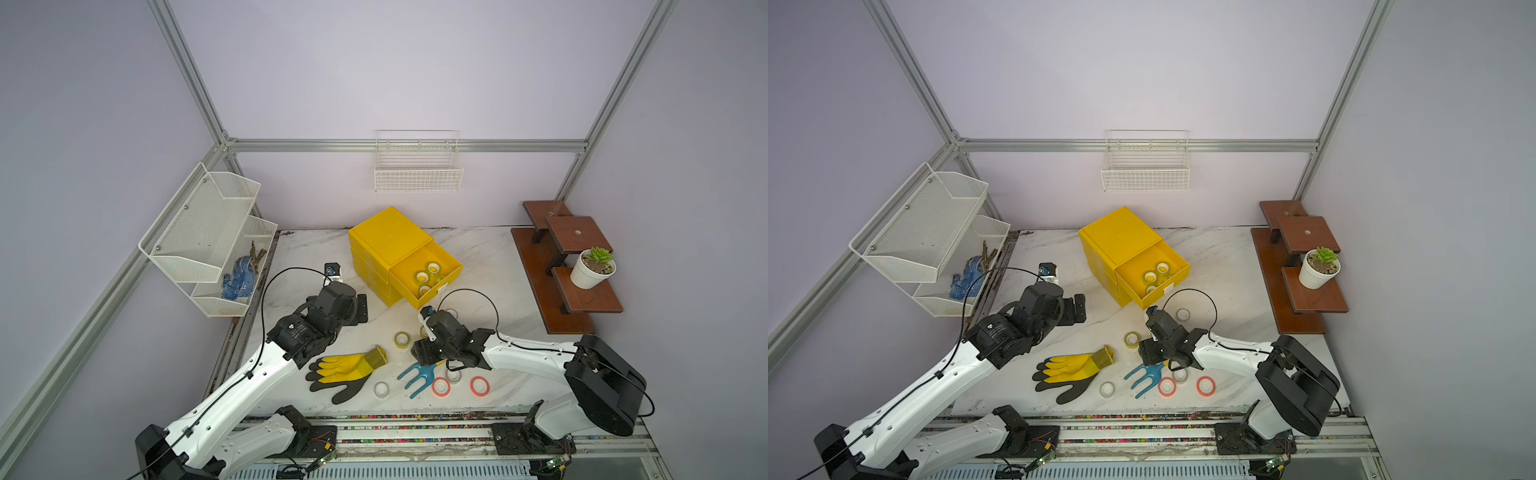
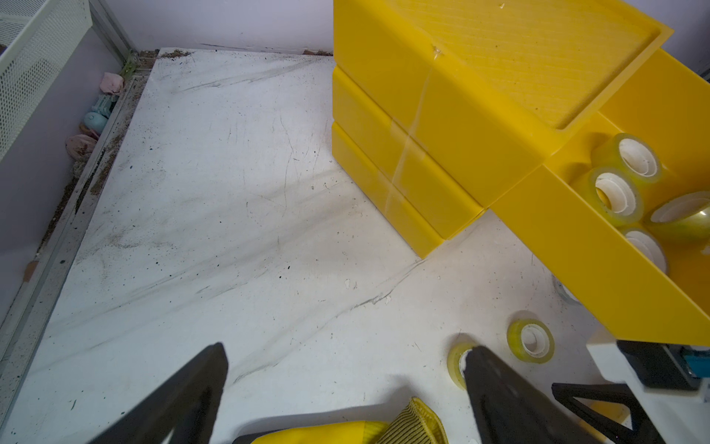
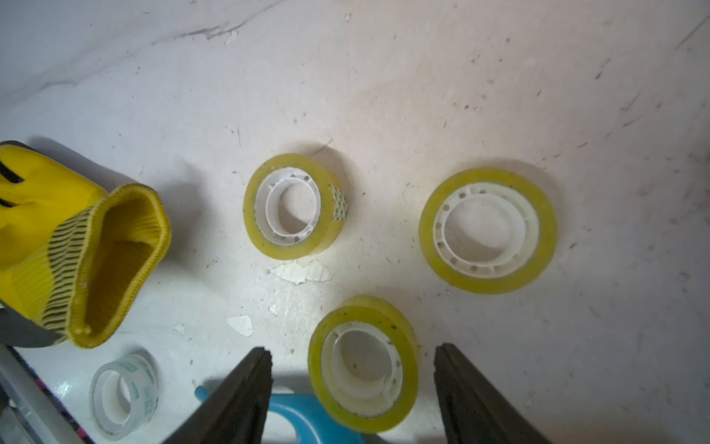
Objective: Place the transparent tape into the drawer according to color
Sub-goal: Pick up the tape at the center of the board.
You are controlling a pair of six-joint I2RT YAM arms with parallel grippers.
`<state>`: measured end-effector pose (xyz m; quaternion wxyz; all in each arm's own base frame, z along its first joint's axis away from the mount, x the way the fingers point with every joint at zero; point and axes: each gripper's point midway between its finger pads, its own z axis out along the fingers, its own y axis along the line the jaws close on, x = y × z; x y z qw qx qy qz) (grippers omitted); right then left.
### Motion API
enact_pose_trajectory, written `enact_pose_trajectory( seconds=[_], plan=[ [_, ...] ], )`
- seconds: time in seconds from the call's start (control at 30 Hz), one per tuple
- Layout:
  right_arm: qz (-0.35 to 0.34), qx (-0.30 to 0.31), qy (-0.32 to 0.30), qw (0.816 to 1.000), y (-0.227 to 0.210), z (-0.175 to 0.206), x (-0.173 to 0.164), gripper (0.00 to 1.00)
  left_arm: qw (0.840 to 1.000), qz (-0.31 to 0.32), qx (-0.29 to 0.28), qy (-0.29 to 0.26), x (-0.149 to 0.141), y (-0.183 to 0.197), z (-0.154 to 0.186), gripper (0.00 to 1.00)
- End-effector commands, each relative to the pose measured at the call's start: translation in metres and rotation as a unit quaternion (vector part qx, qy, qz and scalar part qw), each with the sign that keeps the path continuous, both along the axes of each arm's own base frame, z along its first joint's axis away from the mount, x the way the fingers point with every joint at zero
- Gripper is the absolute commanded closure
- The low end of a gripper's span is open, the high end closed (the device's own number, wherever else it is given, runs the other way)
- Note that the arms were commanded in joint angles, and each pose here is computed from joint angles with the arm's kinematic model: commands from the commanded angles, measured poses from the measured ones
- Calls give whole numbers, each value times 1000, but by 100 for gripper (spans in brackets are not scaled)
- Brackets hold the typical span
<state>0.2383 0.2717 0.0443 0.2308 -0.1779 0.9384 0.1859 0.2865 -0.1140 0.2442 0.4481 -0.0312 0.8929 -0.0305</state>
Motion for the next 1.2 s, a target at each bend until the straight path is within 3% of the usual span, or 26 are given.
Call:
enact_pose_trajectory(
  seconds=[0.0, 0.4, 0.43, 0.67, 0.8, 0.97, 1.17],
  plan=[
    [1, -25, -14, 1000, -1, 0, 3, 28, 1000, 8, -10, -4, 4, 1, 0, 0],
    [-17, -85, -4, 996, -9, -22, 5, 32, 1000, 12, -10, 6, 5, 2, -9, 0],
    [-21, -88, -4, 996, -11, -22, 5, 38, 1000, 12, -11, 7, 6, 2, -9, 0],
    [-40, -117, 1, 992, -26, -28, 3, 38, 1000, 12, -11, 12, 8, 1, -11, 0],
    [-62, -132, -2, 989, -37, -28, 2, 43, 1000, 12, -11, 15, 9, 1, -13, 0],
    [-55, -91, -18, 994, -29, -15, 3, 49, 1000, 13, -10, 18, 10, 1, -15, 0],
    [-39, 3, -78, 996, -13, 41, 9, 51, 1000, 12, -9, 26, 10, 0, -20, 0]
  ],
)
